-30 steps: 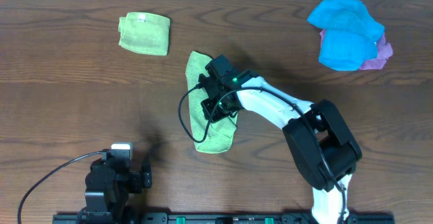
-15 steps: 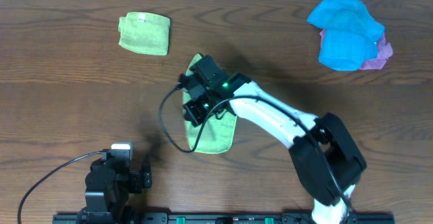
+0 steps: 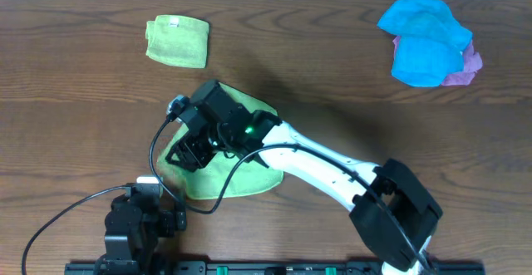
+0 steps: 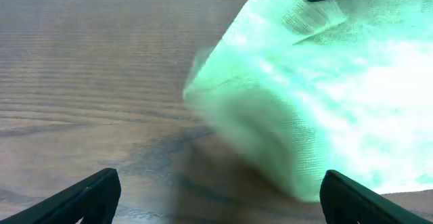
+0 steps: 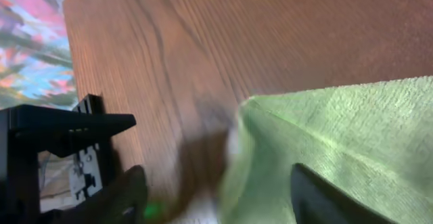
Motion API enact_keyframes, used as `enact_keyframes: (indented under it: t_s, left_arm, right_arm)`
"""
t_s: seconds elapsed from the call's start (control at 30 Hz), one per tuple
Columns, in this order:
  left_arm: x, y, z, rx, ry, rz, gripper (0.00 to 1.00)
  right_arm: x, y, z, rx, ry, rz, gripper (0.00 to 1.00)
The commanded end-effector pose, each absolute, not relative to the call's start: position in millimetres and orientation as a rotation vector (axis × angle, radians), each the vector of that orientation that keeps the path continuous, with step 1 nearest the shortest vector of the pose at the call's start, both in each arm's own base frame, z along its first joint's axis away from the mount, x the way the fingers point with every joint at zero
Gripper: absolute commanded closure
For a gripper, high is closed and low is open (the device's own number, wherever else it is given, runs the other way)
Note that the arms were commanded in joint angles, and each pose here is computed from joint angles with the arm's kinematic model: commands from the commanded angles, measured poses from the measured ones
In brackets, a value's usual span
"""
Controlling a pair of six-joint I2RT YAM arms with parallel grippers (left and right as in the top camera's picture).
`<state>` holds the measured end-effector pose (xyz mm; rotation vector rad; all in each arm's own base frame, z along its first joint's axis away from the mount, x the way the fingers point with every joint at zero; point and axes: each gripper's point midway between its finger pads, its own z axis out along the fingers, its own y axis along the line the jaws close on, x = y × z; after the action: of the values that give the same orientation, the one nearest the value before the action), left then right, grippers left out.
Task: Fold the cloth
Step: 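Drag the green cloth with the right gripper to spread it flat, then grasp the near left corner of the green cloth with the left gripper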
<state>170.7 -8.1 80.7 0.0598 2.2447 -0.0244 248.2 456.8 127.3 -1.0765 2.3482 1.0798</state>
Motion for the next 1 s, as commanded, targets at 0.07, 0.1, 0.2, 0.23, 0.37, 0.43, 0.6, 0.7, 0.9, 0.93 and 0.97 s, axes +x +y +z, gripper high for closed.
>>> enact_keyframes:
  t_s: [0.07,0.1,0.2,0.23,0.37,0.43,0.6,0.7,0.9,0.93,0.97]
  left_arm:
    - [168,-9,75,0.070,2.264,-0.031,0.05]
    - [168,-10,75,0.069,2.263,-0.033,0.05]
    - [168,-11,76,-0.019,2.264,-0.087,0.05]
    - [168,-14,77,-0.020,2.259,-0.109,0.05]
    - [168,-22,101,0.015,2.214,-0.157,0.04]
    - [168,-19,114,0.012,2.209,-0.141,0.05]
    - [179,-32,123,-0.024,2.292,-0.249,0.05]
    - [185,-36,120,-0.027,2.403,-0.278,0.05]
    - [210,-54,126,-0.016,2.598,-0.410,0.05]
    - [213,-56,128,-0.015,2.613,-0.425,0.05]
    - [217,-56,128,-0.018,2.627,-0.426,0.05]
  right_arm:
    - [275,439,130,-0.965,2.385,0.944,0.26]
    - [284,430,129,-0.932,2.401,0.894,0.26]
    - [304,403,128,-0.844,2.451,0.783,0.25]
    - [310,391,130,-0.815,2.470,0.760,0.25]
    - [327,351,135,-0.711,2.547,0.705,0.27]
    - [332,329,137,-0.659,2.593,0.685,0.31]
    - [323,293,139,-0.614,2.702,0.651,0.37]
    - [312,281,140,-0.613,2.749,0.629,0.37]
    - [291,267,140,-0.590,2.773,0.638,0.37]
    - [287,263,139,-0.582,2.778,0.637,0.37]
    - [283,258,138,-0.573,2.783,0.636,0.37]
